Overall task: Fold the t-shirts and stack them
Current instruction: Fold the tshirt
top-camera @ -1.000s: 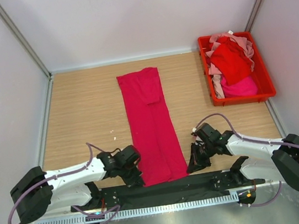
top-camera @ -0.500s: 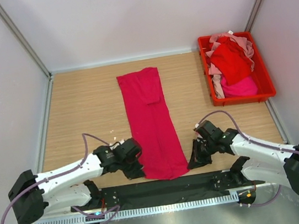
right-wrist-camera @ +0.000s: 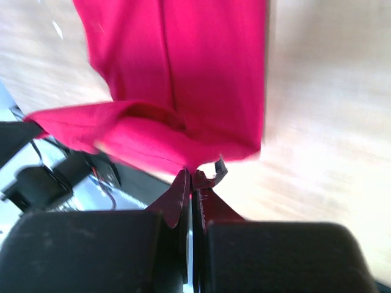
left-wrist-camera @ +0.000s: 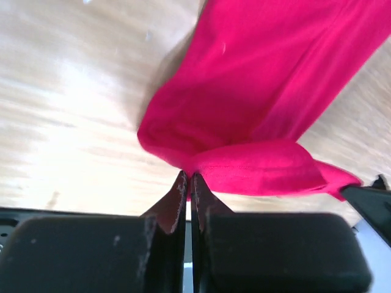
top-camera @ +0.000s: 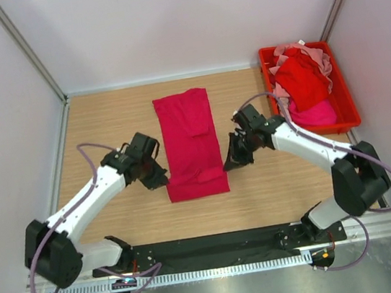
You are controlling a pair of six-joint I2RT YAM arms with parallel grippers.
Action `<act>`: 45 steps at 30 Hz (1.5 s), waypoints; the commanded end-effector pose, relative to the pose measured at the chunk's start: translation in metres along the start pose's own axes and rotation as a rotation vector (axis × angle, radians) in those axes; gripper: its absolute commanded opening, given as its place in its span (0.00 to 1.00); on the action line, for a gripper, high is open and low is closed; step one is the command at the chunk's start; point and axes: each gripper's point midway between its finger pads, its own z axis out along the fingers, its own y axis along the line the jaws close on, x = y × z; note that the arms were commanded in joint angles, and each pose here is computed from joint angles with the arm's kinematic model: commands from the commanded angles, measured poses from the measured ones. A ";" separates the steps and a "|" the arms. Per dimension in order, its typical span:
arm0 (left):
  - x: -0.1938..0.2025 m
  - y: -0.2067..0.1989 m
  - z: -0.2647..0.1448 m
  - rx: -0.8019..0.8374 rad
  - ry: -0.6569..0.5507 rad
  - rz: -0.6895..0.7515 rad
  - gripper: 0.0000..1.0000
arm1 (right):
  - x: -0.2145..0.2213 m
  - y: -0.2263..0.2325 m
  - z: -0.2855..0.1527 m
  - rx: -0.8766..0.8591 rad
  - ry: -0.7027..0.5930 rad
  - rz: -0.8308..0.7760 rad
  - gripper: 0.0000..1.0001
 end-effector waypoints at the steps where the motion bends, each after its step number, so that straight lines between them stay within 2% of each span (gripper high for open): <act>1: -0.025 -0.018 0.008 0.006 0.031 0.114 0.00 | -0.035 0.007 0.000 0.005 -0.008 -0.054 0.01; 2: -0.033 -0.032 0.006 0.035 0.029 0.125 0.00 | -0.047 0.019 -0.003 -0.018 -0.019 -0.067 0.01; 6: -0.052 -0.053 0.025 0.040 0.066 0.140 0.00 | -0.071 0.015 0.010 0.009 0.001 -0.063 0.01; 13: -0.081 -0.074 0.046 0.040 0.074 0.133 0.00 | -0.100 0.003 0.027 0.008 0.032 -0.032 0.01; 32: -0.118 -0.080 0.077 0.046 0.107 0.080 0.00 | -0.157 0.008 0.044 -0.050 0.026 -0.015 0.01; 45: -0.133 -0.083 0.093 0.036 0.109 0.054 0.00 | -0.173 0.002 0.065 -0.063 0.056 0.007 0.01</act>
